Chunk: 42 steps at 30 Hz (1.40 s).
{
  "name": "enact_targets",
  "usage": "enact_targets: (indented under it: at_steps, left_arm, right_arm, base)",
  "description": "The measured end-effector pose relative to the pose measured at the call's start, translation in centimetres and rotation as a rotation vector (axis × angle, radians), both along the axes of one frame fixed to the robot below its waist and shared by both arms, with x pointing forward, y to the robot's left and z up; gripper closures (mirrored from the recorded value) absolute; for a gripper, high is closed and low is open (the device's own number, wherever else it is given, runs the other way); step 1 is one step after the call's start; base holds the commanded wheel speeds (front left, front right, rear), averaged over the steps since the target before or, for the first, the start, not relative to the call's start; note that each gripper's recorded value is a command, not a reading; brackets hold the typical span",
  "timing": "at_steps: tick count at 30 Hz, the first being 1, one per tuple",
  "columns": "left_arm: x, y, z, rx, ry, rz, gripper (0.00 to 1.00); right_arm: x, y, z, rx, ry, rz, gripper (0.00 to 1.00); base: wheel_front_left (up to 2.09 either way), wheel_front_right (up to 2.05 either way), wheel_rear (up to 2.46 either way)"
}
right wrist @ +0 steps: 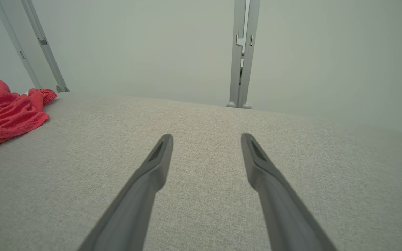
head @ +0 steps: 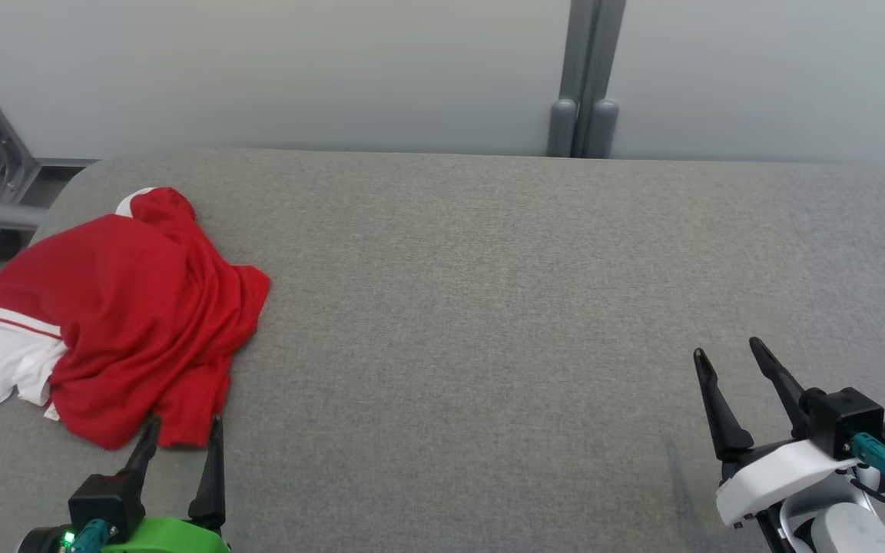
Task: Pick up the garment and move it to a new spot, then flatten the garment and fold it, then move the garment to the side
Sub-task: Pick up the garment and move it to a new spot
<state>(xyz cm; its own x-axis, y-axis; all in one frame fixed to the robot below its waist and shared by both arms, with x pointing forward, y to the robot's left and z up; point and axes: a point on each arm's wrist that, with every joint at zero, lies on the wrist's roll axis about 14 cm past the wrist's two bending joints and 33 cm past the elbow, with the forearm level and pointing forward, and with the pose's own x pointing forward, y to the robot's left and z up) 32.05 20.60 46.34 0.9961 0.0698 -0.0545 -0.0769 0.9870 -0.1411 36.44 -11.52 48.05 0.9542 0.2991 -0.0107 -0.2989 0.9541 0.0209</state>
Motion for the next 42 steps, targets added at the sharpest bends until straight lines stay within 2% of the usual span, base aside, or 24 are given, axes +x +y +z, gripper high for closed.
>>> enact_targets:
  at_steps: [8,20,27,31,35,39,42]
  left_arm:
    - [-3.3,3.8,-0.4,-0.003,0.009,0.141,0.00]
    - [-8.7,8.3,-0.4,-0.014,-0.004,0.333,0.00]
    - [-10.3,9.3,-0.7,-0.021,-0.006,0.381,0.00]
    - [-10.0,9.4,-0.6,-0.024,-0.004,0.380,0.00]
    - [-9.2,10.0,-0.4,-0.072,-0.022,0.394,0.00]
    - [-5.7,10.4,1.4,-0.136,-0.079,0.376,0.00]
    - [-2.6,10.1,1.9,-0.191,-0.061,0.340,0.00]
  right_arm:
    - [0.2,5.1,-0.1,0.012,0.007,0.147,0.00]
    - [-0.3,10.5,0.3,0.012,0.002,0.305,0.00]
    - [-0.9,11.5,0.8,0.007,-0.014,0.333,0.00]
    - [-0.8,11.0,0.5,0.008,-0.005,0.319,0.00]
    - [-0.5,10.7,0.0,0.007,0.006,0.310,0.00]
    - [-0.2,10.3,-0.9,-0.004,0.029,0.312,0.00]
    - [0.2,9.9,-1.8,-0.022,0.047,0.316,0.00]
  base:
    - [0.00,0.00,0.00]
    - [0.00,0.00,0.00]
    - [0.00,0.00,0.00]
    - [0.00,0.00,0.00]
    - [0.00,0.00,0.00]
    - [0.00,0.00,0.00]
    - [0.00,0.00,0.00]
